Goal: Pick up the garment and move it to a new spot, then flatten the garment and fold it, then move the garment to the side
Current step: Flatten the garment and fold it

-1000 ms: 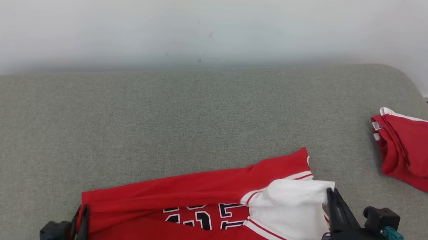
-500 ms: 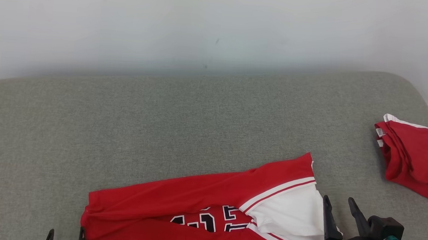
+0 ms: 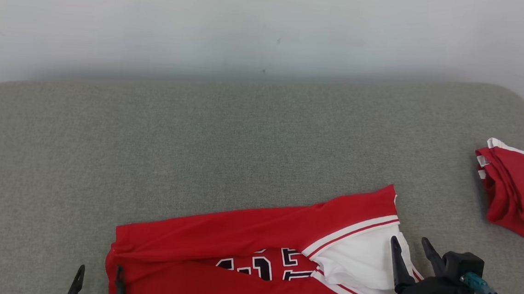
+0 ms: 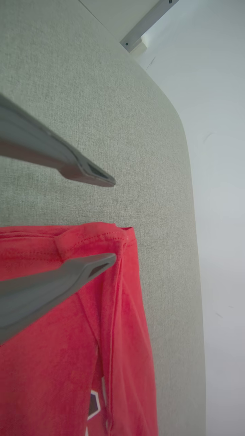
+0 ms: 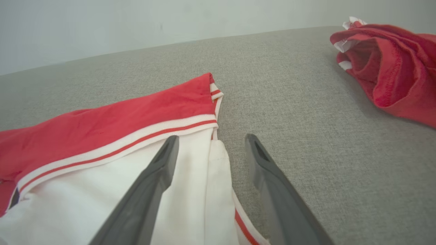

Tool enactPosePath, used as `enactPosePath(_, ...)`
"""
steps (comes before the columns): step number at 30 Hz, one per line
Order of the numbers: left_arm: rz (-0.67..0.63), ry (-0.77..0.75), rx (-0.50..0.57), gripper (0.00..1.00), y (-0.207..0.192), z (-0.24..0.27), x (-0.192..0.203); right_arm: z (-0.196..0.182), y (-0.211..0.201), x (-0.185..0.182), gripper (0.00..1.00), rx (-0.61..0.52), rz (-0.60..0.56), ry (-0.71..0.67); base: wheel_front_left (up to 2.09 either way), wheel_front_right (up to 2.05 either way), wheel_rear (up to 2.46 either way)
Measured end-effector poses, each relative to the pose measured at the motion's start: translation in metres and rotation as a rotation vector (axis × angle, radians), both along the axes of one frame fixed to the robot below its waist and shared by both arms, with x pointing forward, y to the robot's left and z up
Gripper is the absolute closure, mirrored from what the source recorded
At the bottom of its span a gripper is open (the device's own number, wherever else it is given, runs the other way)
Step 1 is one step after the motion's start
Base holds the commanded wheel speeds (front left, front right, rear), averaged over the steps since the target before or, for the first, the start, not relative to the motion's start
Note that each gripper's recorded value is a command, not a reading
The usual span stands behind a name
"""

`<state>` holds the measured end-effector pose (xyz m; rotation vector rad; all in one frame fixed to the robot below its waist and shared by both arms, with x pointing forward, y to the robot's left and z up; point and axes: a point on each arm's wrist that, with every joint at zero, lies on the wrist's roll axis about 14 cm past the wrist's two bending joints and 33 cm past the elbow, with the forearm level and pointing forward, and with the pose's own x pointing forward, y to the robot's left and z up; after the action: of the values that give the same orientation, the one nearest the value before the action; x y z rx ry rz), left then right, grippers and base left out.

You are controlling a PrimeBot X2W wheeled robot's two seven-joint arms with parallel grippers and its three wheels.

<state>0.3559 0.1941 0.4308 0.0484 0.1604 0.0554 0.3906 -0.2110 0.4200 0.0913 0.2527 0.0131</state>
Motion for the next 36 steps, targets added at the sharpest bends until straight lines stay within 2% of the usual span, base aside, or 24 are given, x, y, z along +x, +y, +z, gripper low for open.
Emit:
enactPosePath(7, 0.001, 0.016, -0.015, 0.00, 0.000, -0.005, 0.002, -0.022, 0.002, 0.013, 0.00, -0.037, 0.033, 0.124, 0.00, 0.00, 0.00)
enactPosePath(18, 0.032, 0.017, -0.020, 0.00, 0.010, -0.005, -0.001, -0.051, 0.025, 0.012, 0.00, 0.001, 0.083, 0.268, 0.00, 0.00, 0.00)
enactPosePath(19, 0.032, 0.017, -0.021, 0.00, 0.010, -0.005, -0.001, -0.051, 0.026, 0.012, 0.06, 0.006, 0.086, 0.271, 0.00, 0.00, 0.00)
enactPosePath(20, 0.031, 0.016, -0.021, 0.00, 0.010, -0.005, -0.001, -0.051, 0.027, 0.012, 0.54, 0.004, 0.087, 0.273, 0.00, 0.00, 0.00)
enactPosePath(21, 0.030, 0.016, -0.021, 0.00, 0.009, -0.005, 0.000, -0.051, 0.027, 0.011, 0.93, 0.005, 0.088, 0.273, 0.00, 0.00, 0.00)
enactPosePath(22, 0.030, 0.016, -0.022, 0.00, 0.009, -0.005, 0.000, -0.051, 0.026, 0.011, 1.00, 0.009, 0.086, 0.271, 0.00, 0.00, 0.00)
enactPosePath(32, 0.012, 0.015, -0.032, 0.00, 0.003, -0.005, 0.003, -0.034, -0.033, 0.015, 1.00, -0.010, -0.072, 0.152, 0.00, 0.00, 0.00)
enactPosePath(36, 0.005, 0.013, -0.033, 0.00, 0.000, -0.005, 0.004, -0.025, -0.037, 0.017, 1.00, -0.009, -0.092, 0.107, 0.00, 0.00, 0.00)
